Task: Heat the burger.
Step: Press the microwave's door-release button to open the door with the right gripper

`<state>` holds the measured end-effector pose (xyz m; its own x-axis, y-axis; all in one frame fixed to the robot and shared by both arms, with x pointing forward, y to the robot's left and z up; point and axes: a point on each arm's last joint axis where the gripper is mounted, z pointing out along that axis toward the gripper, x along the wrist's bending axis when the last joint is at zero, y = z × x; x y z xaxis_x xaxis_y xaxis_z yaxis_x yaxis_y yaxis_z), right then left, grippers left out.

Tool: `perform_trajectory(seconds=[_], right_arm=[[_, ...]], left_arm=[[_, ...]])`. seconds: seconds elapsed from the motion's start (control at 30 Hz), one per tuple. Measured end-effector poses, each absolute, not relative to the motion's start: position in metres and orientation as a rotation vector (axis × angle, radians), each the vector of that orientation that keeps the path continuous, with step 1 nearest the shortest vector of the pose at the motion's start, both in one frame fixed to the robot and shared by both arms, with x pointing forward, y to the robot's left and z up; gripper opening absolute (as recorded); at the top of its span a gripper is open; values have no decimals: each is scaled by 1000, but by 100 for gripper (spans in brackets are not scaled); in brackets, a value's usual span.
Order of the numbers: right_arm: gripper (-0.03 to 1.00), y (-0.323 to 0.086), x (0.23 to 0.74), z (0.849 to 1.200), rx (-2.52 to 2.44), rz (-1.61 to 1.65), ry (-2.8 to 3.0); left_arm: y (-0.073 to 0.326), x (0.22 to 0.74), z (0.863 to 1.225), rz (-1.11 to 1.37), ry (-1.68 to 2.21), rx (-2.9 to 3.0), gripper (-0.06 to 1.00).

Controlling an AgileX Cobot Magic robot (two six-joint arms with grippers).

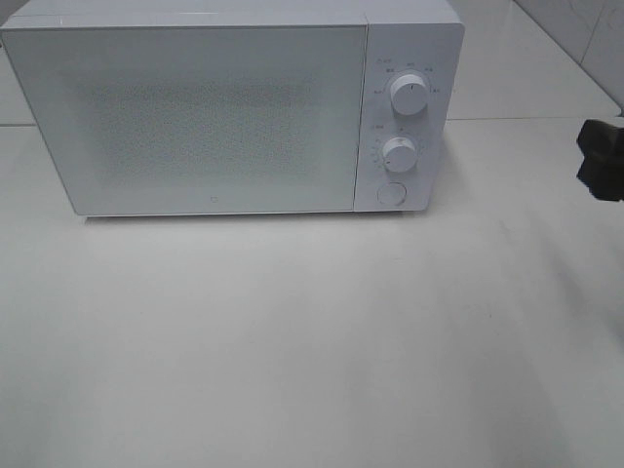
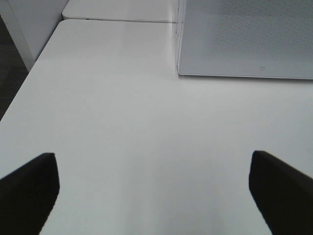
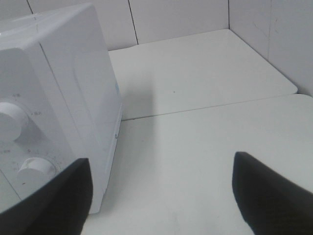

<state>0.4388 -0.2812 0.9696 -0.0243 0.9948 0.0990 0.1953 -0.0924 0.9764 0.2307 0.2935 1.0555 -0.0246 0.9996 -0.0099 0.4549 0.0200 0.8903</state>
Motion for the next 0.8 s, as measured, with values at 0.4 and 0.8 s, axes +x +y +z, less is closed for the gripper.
perform_trajectory(seconds=[0.4, 0.8], right_arm=[[76, -232, 440, 938, 1324, 1197, 1419], [76, -188, 434, 915, 1310, 1138, 1517]], left_arm=[[294, 231, 1055, 952, 1573, 1525, 98], [294, 231, 1055, 952, 1573, 1525, 98]])
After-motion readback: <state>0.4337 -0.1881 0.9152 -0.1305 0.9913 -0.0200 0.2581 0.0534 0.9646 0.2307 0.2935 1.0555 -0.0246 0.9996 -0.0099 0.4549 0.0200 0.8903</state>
